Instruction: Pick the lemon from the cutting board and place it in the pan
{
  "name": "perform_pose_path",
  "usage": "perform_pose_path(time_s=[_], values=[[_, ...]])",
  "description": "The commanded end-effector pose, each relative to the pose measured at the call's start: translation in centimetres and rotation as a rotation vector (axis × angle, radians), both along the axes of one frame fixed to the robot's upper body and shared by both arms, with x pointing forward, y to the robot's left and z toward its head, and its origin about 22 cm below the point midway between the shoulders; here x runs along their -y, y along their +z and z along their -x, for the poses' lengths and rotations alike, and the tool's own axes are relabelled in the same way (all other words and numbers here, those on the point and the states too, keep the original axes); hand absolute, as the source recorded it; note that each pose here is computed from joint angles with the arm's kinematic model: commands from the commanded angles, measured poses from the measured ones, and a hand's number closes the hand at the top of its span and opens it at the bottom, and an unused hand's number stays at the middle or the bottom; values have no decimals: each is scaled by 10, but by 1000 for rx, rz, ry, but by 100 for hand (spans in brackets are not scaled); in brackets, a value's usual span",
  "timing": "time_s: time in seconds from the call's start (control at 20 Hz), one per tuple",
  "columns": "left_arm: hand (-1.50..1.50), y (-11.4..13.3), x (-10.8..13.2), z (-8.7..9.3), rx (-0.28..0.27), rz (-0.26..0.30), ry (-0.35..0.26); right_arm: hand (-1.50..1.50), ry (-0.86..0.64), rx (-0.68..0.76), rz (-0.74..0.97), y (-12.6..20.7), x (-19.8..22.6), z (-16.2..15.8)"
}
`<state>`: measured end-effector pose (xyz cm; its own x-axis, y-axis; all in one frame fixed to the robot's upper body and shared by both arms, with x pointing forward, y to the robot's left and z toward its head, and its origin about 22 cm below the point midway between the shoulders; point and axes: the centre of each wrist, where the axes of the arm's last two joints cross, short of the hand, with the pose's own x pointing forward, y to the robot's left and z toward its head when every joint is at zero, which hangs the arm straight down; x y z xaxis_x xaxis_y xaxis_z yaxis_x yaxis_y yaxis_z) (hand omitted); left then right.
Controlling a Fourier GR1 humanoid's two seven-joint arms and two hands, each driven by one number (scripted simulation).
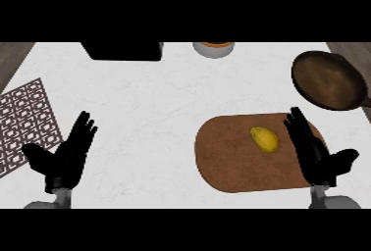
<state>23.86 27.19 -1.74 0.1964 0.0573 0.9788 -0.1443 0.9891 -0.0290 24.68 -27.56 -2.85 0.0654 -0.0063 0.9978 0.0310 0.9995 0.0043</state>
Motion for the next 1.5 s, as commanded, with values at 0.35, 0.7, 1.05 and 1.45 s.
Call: perform_pose_path(time_s=[0.35,0.7,1.05,1.45], values=[[0,50,19,-33,158,-263,-316,150,402,20,918,106,47,-78],[0,69,25,-48,135,-312,-341,-150,365,27,625,12,48,-100],[0,65,34,-34,129,-302,-350,-150,589,-115,1067,85,49,-129],[0,68,26,-40,113,-292,-354,-150,870,-403,1355,137,-20,-165]])
